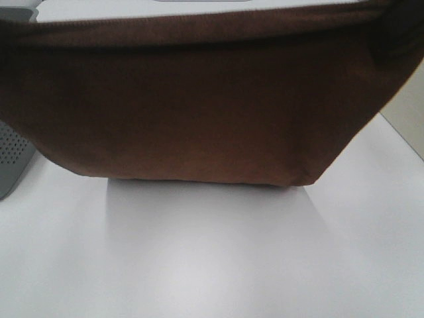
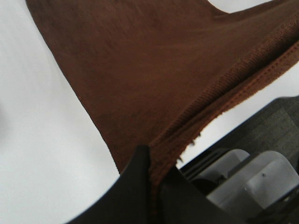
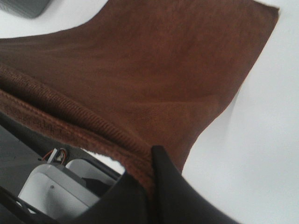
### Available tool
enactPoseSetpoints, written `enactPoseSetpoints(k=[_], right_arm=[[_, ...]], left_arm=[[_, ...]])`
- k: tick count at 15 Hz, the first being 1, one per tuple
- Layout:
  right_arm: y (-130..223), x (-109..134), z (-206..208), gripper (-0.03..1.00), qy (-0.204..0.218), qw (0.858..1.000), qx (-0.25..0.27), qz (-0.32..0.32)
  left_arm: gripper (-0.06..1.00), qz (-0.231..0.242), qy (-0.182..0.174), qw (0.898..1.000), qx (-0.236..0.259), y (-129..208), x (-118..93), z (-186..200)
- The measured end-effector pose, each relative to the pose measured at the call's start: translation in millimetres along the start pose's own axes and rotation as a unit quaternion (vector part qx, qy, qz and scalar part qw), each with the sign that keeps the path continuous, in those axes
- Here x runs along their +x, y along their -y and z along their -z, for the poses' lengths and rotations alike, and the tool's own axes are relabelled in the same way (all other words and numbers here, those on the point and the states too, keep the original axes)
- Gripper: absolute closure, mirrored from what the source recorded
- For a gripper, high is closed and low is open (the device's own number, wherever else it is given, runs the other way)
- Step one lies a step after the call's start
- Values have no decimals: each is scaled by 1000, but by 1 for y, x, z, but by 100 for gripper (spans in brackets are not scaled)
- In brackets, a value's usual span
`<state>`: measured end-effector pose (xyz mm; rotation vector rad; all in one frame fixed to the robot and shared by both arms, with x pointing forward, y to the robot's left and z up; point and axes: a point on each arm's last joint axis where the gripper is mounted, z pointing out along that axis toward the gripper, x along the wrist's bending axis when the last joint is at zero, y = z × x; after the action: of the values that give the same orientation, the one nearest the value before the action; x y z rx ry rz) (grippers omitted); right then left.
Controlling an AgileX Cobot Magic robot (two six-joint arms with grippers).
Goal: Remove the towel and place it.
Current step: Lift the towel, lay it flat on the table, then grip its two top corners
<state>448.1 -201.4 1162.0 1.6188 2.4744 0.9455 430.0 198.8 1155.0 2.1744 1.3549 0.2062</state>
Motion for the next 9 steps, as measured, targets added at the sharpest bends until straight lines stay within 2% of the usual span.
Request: enactPoseSetpoints(k=[4,9], right_arm=[[45,-10,-23,96,8,998,64,-18],[91,-25,-63,96,6,986,163,-46]], left_arm=[[94,-28,38,995,83,30,-16,-37],[94,-90,53,974,202,49,-42,-83]])
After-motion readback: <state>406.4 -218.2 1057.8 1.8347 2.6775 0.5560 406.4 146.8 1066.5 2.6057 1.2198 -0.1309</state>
